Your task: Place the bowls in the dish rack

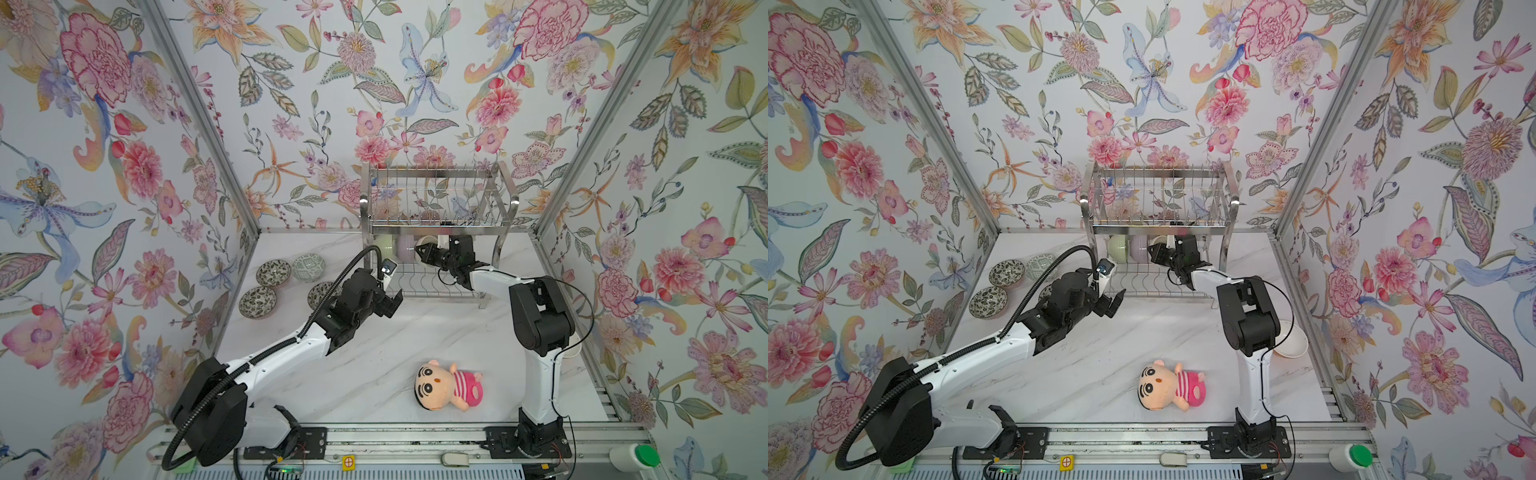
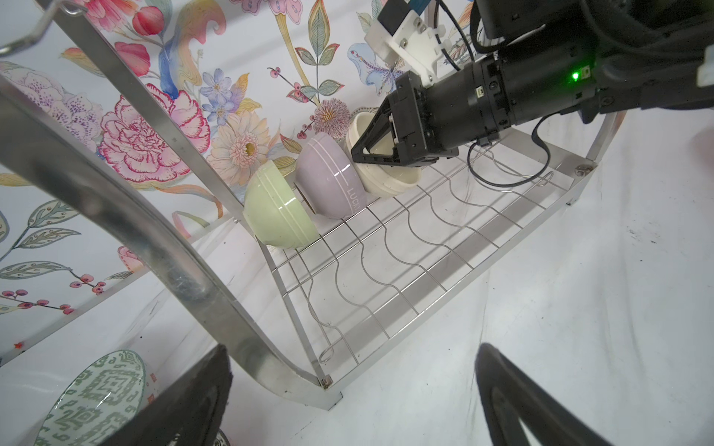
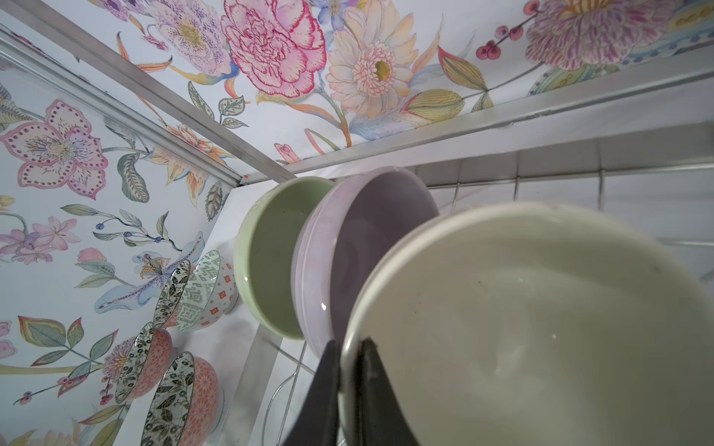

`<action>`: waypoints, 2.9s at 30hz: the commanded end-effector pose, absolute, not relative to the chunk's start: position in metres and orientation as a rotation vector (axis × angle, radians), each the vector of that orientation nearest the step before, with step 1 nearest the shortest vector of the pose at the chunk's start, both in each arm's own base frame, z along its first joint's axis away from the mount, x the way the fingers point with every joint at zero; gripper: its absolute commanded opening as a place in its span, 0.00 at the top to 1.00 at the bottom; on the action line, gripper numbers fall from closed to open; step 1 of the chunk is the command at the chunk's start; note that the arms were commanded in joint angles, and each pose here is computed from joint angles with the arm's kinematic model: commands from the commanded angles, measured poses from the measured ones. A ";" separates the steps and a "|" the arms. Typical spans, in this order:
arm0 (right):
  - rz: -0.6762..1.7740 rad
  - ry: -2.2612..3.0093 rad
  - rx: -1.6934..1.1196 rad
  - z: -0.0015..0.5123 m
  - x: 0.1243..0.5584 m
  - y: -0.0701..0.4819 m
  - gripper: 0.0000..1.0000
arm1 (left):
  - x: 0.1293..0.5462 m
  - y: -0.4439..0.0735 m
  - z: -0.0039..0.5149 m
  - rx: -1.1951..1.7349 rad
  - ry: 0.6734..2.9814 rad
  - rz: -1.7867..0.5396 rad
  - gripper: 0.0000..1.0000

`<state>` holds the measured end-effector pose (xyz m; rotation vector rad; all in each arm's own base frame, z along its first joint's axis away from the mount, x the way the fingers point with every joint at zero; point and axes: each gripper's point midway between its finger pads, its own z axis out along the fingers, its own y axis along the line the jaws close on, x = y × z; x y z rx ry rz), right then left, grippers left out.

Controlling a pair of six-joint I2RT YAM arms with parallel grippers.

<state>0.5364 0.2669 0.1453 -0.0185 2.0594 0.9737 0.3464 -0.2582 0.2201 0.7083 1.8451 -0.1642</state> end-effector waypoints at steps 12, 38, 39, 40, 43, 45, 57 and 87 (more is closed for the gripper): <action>1.238 1.768 0.096 0.176 0.535 0.241 1.00 | 0.348 -0.266 0.219 0.723 1.859 -0.165 0.01; 1.465 1.561 0.189 0.178 0.555 0.239 1.00 | 0.362 -0.280 0.223 0.769 1.838 -0.136 0.01; 1.469 1.560 0.189 0.178 0.555 0.239 1.00 | 0.363 -0.282 0.224 0.771 1.836 -0.138 0.01; 1.470 1.562 0.192 0.176 0.556 0.239 1.00 | 0.364 -0.284 0.225 0.775 1.834 -0.140 0.01; 1.473 1.558 0.192 0.176 0.557 0.239 1.00 | 0.369 -0.288 0.228 0.781 1.824 -0.139 0.01; 1.476 1.561 0.190 0.174 0.558 0.240 1.00 | 0.371 -0.292 0.231 0.788 1.817 -0.139 0.01; 1.506 1.554 0.191 0.166 0.563 0.241 1.00 | 0.374 -0.298 0.227 0.813 1.823 -0.136 0.01; 1.417 1.662 0.263 0.140 0.555 0.213 0.87 | 0.364 -0.297 0.225 0.807 1.836 -0.148 0.01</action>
